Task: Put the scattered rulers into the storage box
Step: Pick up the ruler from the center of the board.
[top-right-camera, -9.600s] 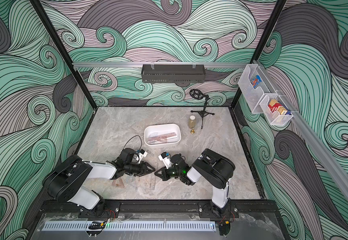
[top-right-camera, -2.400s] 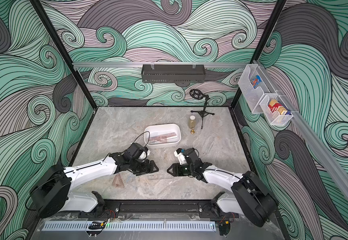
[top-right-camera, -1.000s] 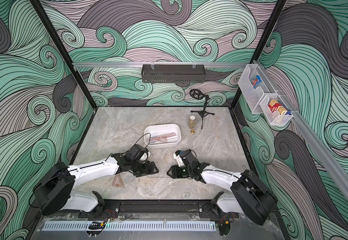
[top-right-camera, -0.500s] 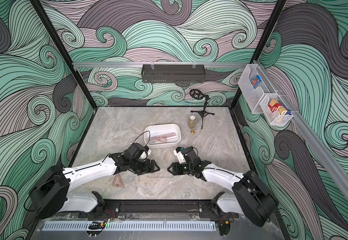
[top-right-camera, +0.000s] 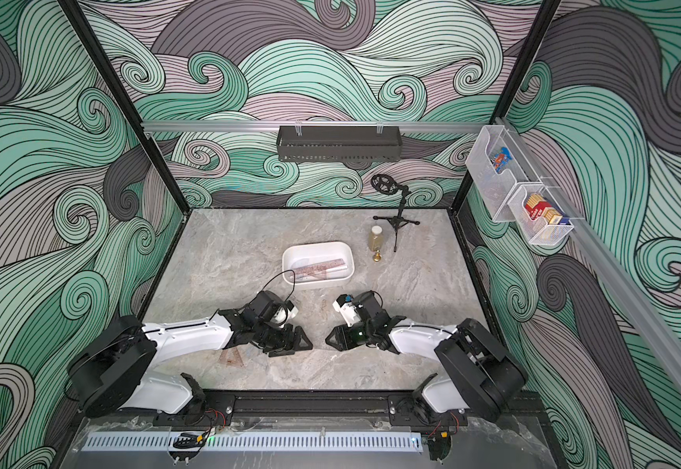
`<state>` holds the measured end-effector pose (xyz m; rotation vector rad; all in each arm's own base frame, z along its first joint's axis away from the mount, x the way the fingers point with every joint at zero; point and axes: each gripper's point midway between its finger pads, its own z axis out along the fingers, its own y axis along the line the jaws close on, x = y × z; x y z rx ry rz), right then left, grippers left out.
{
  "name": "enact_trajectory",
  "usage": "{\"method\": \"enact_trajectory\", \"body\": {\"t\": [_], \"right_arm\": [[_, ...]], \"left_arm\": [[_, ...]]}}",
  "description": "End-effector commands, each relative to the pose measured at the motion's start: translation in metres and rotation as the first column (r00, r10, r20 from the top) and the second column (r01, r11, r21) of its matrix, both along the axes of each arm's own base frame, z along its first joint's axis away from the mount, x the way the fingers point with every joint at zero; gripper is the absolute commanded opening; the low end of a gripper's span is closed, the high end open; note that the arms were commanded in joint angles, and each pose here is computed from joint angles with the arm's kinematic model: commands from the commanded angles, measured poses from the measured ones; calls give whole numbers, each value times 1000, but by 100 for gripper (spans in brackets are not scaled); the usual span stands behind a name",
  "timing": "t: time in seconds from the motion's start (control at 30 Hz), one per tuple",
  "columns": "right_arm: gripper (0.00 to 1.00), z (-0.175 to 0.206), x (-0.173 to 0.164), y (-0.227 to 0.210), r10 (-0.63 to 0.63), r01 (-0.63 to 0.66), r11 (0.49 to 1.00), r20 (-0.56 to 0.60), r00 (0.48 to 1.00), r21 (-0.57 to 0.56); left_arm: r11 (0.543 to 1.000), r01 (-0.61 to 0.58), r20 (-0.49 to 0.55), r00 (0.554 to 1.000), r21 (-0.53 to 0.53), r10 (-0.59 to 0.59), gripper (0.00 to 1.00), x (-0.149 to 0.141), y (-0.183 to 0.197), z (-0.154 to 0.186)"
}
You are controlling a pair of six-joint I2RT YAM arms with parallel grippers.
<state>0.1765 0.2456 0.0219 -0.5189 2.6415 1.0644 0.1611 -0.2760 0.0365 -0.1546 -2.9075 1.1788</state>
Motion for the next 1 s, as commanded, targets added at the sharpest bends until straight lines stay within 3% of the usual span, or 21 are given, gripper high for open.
{"method": "enact_trajectory", "body": {"t": [0.0, 0.23, 0.57, 0.83, 0.97], "right_arm": [[48, 10, -12, 8, 15, -13, 997, -20, 1000, 76], [35, 23, -19, 17, 12, -6, 983, -34, 999, 185], [29, 20, -22, 31, 83, -62, 970, -81, 993, 237], [11, 30, 24, 25, 23, -31, 979, 43, 999, 203], [7, 23, 36, 34, 41, -48, 982, 44, 998, 182]], "left_arm": [[999, -26, 9, 1000, 19, 26, 80, 15, -6, -14], [997, -79, 58, 995, 6, 79, 79, 48, -14, -13], [991, -132, 86, 987, -19, 133, 77, 76, -10, -4], [984, -179, 100, 979, -16, 180, 74, 80, 10, 0], [982, -191, 89, 978, -16, 191, 74, 74, 15, -1]]}}
